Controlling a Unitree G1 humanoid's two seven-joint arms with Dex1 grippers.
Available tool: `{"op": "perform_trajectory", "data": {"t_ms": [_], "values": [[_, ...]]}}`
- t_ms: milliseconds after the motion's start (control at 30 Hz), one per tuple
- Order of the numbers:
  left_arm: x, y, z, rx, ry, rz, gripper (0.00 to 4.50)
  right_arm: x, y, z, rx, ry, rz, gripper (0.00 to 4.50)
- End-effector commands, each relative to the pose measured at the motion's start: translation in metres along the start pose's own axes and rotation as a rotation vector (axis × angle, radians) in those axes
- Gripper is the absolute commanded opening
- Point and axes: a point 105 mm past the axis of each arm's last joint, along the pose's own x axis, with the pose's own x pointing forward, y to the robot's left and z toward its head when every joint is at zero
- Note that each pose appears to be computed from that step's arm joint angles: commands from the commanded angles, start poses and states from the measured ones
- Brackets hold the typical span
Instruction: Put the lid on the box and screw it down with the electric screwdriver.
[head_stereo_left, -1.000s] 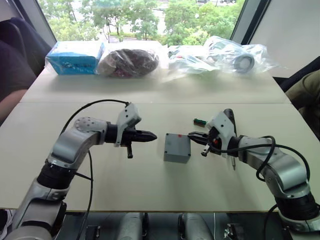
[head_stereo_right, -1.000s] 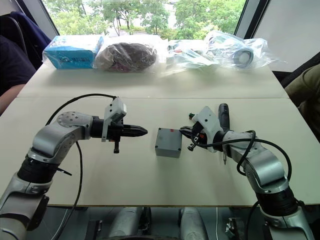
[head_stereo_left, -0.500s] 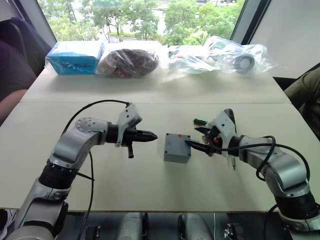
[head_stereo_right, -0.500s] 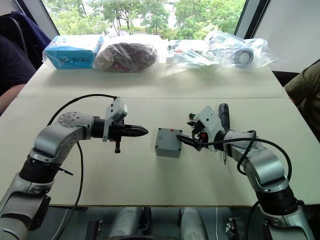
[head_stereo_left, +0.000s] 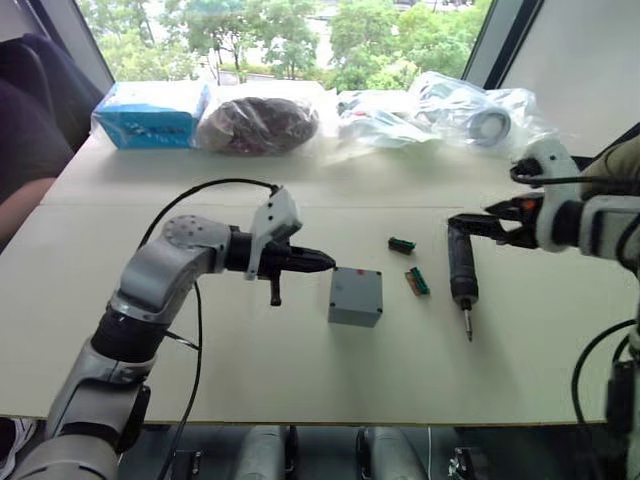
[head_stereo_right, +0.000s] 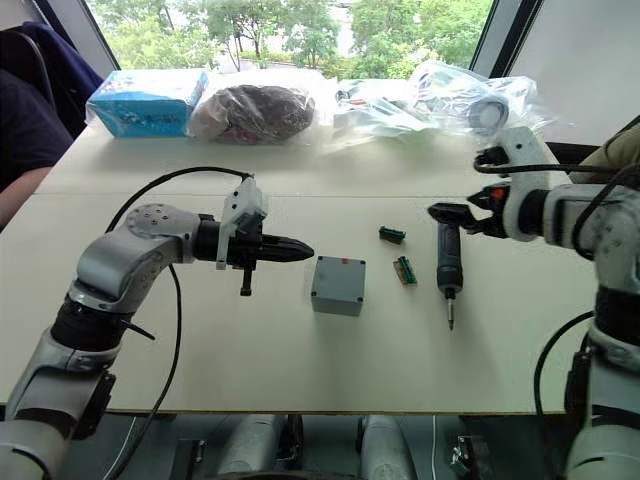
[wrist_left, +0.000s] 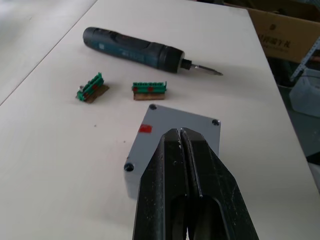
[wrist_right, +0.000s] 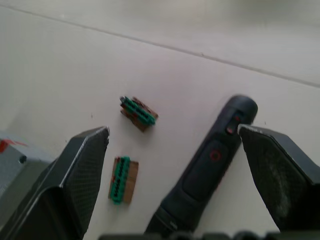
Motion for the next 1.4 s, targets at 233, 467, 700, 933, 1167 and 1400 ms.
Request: {"op": "perform_trajectory", "data": {"t_ms": [233, 467, 700, 933, 1167, 1400], "values": [[0.01, -0.018, 0.009, 0.063, -0.023, -0.041, 0.0, 0.031, -0.011, -0.014, 0.118, 0.25, 0.047, 4.42], [0.006, -0.023, 0.011, 0.078, -0.01, -0.004, 0.0, 0.053, -0.016, -0.018, 0.104, 0.337, 0.048, 4.42], [0.007, -0.022, 0.011, 0.046, -0.019, 0.041, 0.0, 0.071, -0.011, -0.032, 0.051, 0.428, 0.086, 4.42], [0.006, -0.018, 0.008, 0.031, -0.019, 0.074, 0.0, 0.08, -0.014, -0.05, 0.014, 0.512, 0.087, 3.62], [0.006, -0.014, 0.009, 0.036, -0.023, 0.089, 0.0, 0.075, -0.023, -0.073, -0.008, 0.592, 0.065, 1.94], [0.007, -0.008, 0.004, 0.029, -0.023, 0.088, 0.0, 0.065, -0.048, -0.02, 0.004, 0.33, -0.025, 1.91]]}}
